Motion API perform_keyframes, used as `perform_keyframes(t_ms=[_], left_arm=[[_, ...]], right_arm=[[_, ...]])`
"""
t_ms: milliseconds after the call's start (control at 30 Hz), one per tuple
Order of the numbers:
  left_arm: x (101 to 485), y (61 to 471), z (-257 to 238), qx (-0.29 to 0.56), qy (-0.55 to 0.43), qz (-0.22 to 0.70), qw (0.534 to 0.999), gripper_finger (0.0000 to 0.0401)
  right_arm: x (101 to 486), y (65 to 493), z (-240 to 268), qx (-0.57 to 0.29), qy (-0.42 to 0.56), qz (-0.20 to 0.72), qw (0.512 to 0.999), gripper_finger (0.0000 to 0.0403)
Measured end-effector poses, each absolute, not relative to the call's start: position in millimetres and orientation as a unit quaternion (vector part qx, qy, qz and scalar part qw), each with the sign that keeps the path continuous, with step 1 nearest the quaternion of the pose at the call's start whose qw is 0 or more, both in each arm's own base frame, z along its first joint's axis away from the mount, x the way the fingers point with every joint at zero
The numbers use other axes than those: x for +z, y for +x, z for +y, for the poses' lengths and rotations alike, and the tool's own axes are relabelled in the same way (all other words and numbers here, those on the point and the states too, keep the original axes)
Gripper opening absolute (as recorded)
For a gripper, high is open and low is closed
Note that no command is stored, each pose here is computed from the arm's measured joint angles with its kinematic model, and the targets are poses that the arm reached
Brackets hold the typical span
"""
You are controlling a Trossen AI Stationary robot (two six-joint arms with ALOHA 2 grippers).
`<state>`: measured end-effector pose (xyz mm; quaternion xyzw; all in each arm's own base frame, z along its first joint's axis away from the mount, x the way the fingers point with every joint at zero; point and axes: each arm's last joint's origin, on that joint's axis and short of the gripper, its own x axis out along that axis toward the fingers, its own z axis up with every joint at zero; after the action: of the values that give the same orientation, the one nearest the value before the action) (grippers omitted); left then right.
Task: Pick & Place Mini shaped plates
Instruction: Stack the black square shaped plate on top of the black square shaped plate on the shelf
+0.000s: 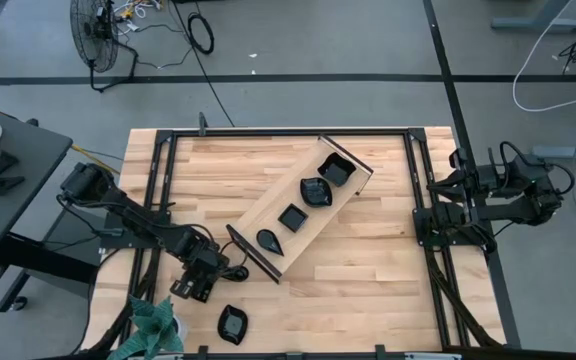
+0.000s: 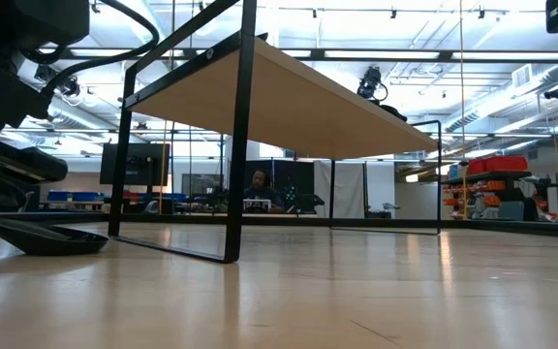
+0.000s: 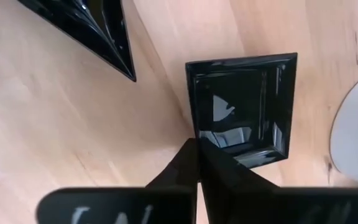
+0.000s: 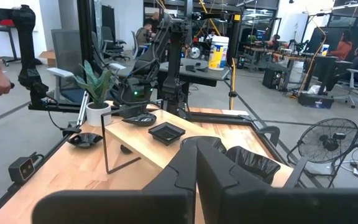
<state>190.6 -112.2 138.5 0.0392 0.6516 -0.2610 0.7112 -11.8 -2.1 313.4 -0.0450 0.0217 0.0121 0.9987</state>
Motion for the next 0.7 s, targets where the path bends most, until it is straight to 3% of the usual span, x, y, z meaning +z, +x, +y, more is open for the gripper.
perform_keyframes(t_ms=[333, 700], left_arm=[[144, 193, -114, -0.261, 0.017, 0.661, 0.704, 0.0004], [184, 198, -117, -0.259, 0.022, 0.671, 0.695, 0.0002]], right_arm=[[313, -12, -2, 0.012, -0.045, 0.021, 0.999, 0.0010], [313, -12, -2, 0.012, -0.045, 0.022, 0.999, 0.0010]])
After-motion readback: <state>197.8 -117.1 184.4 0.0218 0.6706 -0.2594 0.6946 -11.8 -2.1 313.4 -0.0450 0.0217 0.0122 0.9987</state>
